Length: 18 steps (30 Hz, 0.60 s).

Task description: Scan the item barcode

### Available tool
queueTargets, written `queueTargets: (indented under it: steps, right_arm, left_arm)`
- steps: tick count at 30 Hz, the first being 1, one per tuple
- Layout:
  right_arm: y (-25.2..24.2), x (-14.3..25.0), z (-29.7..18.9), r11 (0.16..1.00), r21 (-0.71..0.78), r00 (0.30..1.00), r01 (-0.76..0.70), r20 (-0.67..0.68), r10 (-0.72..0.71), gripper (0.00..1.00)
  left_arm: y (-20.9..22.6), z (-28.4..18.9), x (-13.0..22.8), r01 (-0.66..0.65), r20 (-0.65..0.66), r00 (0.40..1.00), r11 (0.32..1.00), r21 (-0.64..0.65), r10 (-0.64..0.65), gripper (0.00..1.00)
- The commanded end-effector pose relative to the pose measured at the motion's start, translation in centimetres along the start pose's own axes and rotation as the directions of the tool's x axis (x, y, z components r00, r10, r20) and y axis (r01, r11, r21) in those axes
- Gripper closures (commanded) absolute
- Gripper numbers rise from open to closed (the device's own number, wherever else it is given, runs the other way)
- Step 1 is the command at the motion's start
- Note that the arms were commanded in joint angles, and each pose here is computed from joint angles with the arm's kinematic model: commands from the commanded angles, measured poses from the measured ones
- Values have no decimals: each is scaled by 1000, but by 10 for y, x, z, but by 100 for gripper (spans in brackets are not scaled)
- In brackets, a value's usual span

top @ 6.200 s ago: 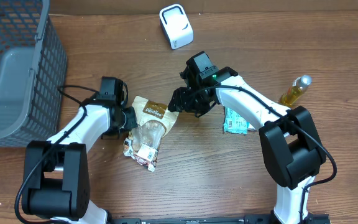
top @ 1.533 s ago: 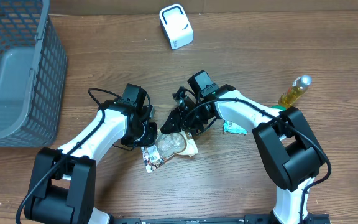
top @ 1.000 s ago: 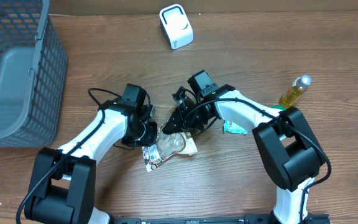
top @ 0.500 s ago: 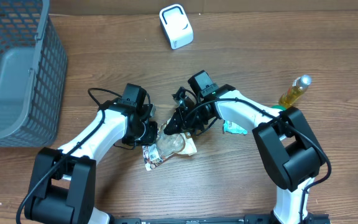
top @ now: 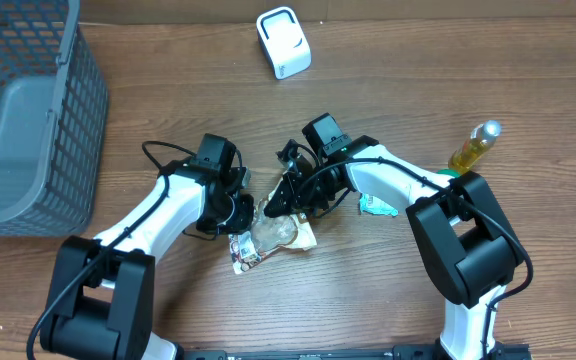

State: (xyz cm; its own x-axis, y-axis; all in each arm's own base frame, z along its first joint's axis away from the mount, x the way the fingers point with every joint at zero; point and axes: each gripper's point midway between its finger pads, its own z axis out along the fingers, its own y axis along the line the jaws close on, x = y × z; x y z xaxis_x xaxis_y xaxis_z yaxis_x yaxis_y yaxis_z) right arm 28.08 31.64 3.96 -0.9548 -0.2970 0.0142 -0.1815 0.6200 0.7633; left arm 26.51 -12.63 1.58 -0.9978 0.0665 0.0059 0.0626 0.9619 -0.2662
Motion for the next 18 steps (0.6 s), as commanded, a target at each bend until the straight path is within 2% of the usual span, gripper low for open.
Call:
queueTargets:
  steps: [1, 7, 9, 14, 18]
  right_arm:
    - [-1, 4, 6, 1000, 3, 1000, 7, -16, -7, 96]
    - [-10, 4, 5, 999, 50, 1000, -2, -7, 3, 96]
    - [-16, 5, 5, 996, 83, 1000, -13, -6, 14, 96]
    - [-18, 6, 5, 995, 93, 1000, -20, -9, 20, 96]
    - [-18, 6, 5, 995, 93, 1000, -20, -10, 21, 96]
  left_arm:
    - [17, -9, -12, 36, -6, 999, 995, -90, -37, 94]
    - [36, -91, -72, 96, 162, 985, 969, -229, -60, 90]
    - [41, -113, -88, 124, 223, 972, 963, -238, -69, 81]
    - [63, -143, -120, 197, 357, 928, 955, -223, -108, 70]
    - [90, -154, -130, 272, 419, 895, 933, -234, -156, 70]
